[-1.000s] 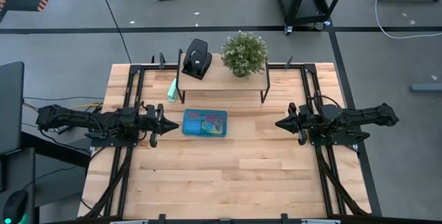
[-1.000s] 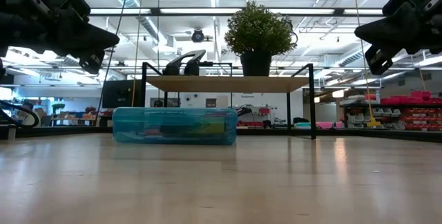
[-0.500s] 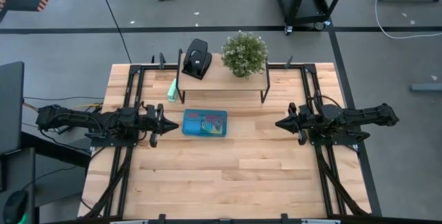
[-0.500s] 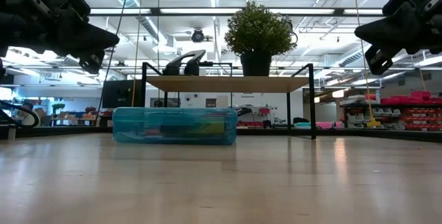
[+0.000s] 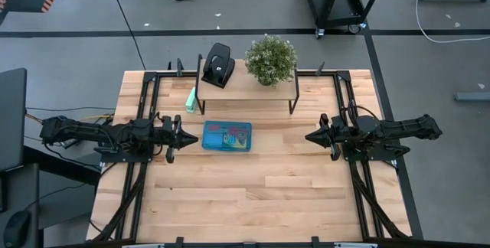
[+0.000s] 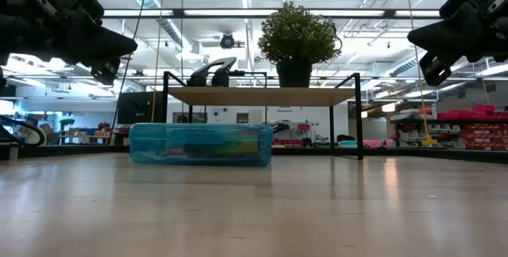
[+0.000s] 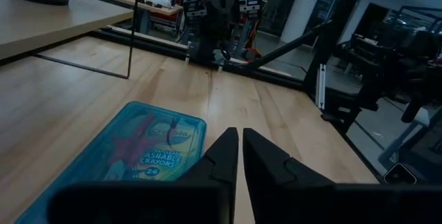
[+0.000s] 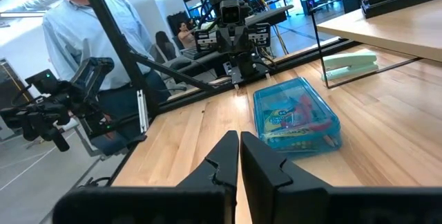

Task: Pack school essentials
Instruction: Return to Home Position

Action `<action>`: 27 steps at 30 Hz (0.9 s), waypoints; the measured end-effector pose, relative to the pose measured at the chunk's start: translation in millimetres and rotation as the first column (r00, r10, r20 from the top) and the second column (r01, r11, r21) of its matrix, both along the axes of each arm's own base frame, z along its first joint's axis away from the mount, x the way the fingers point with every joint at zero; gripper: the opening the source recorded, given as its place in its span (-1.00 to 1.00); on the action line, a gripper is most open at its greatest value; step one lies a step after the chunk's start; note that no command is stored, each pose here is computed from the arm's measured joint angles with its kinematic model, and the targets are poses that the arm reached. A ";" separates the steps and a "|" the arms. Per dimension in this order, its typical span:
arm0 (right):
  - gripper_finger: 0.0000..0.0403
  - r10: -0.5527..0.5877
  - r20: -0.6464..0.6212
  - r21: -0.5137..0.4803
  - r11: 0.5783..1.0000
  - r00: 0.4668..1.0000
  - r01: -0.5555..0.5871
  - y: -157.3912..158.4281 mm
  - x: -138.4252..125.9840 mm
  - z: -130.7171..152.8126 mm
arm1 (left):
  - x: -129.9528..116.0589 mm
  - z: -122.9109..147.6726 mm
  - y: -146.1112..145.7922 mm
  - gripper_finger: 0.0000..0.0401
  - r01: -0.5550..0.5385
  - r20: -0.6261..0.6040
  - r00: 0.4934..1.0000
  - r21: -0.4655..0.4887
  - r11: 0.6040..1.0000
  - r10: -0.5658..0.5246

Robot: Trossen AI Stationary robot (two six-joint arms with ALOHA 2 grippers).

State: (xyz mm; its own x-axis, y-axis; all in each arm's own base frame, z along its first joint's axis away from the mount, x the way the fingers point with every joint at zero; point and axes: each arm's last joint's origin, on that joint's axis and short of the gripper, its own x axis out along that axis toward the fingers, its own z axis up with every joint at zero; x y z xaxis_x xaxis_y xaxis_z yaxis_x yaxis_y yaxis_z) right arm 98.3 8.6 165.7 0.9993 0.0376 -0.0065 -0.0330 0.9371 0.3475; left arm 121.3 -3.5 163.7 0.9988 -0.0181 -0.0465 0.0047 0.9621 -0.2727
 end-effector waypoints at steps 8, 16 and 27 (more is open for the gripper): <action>-0.88 0.000 0.000 0.000 1.000 1.000 0.000 0.0 0.0 0.0 | 0.0 0.0 0.0 -0.88 0.000 0.000 1.000 0.000 1.000 0.000; -0.88 0.000 0.000 0.000 1.000 1.000 0.000 0.0 0.0 0.0 | 0.0 0.0 0.0 -0.83 0.000 0.000 1.000 0.000 1.000 0.000; -0.88 0.000 0.000 0.000 1.000 1.000 0.000 0.0 0.0 0.0 | 0.0 0.0 0.0 -0.87 0.000 0.000 1.000 0.000 1.000 0.000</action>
